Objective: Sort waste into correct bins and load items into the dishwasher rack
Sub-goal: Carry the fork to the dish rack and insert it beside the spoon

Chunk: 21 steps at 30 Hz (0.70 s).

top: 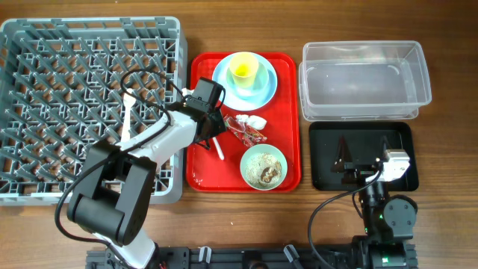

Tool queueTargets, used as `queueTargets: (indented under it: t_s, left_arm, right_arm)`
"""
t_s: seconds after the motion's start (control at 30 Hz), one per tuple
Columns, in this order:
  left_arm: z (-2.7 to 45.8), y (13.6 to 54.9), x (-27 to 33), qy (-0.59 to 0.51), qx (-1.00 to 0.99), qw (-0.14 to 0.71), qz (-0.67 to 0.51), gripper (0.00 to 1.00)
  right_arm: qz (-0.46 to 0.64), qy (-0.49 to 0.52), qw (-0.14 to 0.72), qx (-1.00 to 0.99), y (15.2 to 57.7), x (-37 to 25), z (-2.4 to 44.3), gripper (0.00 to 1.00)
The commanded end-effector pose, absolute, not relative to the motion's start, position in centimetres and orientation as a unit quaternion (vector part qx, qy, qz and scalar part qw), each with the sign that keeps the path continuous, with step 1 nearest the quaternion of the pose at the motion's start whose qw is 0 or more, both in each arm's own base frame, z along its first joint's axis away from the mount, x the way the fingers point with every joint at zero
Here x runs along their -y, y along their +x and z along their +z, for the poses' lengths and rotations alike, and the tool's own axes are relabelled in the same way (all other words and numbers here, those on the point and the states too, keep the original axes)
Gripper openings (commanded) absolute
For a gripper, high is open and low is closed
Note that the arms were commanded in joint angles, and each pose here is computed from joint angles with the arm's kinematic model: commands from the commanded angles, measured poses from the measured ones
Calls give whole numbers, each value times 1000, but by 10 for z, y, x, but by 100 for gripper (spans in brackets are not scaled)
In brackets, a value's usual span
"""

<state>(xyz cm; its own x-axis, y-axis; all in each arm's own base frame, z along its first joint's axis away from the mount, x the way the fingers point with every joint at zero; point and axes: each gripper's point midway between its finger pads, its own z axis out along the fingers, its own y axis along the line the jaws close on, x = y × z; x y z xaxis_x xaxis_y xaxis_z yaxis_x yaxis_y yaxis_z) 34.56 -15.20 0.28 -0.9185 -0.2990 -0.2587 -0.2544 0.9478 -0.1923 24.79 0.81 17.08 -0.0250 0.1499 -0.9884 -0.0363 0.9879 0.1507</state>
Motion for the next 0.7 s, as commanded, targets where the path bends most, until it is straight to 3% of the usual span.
queueTargets:
  t_s: [0.0,0.17,0.3,0.4,0.53,0.67]
  left_arm:
    - [-2,335,149,-141,-979,128,-70,4]
    - [53,352,143,-120,-975,178,-55,4]
    - [135,379,138,-42,-959,273,-70,4]
    - [183,392,100,-65,-936,343,-36,4]
    - [210,401,26,-55,-917,386,90,4]
    - [193,409,-22,-7,-924,350,152,4]
  right_arm:
    - [66,29,699,-712,248,-11,171,100]
    - [65,29,699,-712,248,-11,171,100]
    - [65,29,699,-712,248,-11,171,100]
    - [65,29,699,-712,248,-11,171,100]
    - [65,29,699,-712,248,-11,171,100]
    - [65,29,699,-712,248,-11,171,100]
